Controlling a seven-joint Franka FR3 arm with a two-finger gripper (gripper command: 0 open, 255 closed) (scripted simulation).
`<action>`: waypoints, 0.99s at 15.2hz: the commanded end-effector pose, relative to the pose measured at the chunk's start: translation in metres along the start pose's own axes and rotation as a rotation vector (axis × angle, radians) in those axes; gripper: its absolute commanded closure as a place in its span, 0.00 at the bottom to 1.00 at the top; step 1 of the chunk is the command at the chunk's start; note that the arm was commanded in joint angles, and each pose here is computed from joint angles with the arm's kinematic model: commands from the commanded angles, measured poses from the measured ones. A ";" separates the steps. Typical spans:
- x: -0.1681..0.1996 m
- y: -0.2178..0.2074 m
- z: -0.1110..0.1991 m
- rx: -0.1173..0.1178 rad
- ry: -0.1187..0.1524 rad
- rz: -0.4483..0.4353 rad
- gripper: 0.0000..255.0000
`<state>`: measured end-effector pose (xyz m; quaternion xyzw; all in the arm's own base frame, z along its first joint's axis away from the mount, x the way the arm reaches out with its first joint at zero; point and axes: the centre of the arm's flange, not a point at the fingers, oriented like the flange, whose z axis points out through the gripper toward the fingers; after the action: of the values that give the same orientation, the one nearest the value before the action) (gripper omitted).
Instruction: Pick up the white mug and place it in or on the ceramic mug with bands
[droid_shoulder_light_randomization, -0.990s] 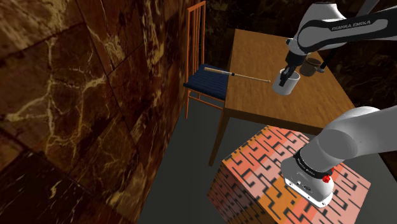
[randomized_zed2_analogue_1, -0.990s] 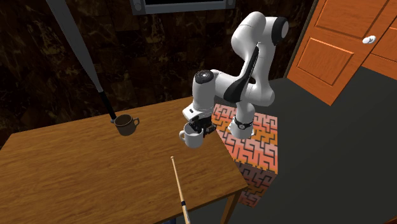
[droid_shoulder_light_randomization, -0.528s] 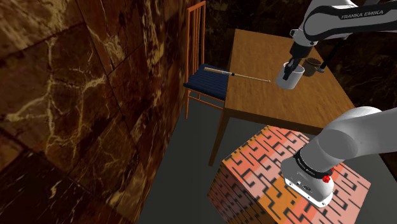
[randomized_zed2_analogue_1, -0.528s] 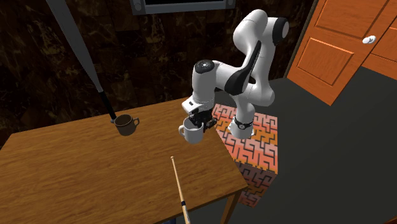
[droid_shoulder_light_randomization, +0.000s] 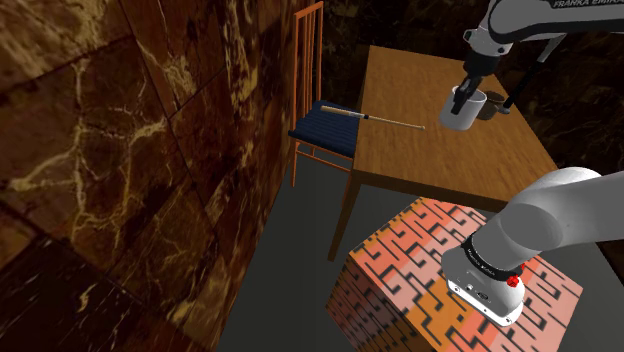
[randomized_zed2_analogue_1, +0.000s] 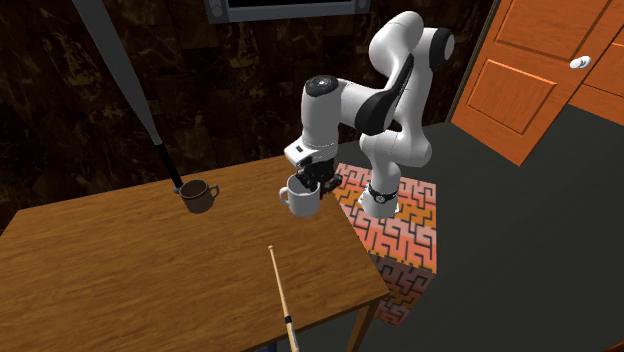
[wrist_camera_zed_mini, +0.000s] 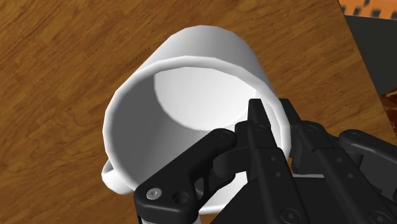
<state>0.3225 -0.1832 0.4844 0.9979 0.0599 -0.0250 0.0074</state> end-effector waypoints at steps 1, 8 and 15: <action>-0.001 0.000 -0.010 0.000 0.000 0.000 1.00; -0.004 0.026 -0.035 0.000 0.000 0.000 1.00; -0.010 0.119 -0.038 0.000 0.000 0.000 1.00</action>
<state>0.3281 -0.2877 0.5220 0.9979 0.0592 -0.0250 0.0067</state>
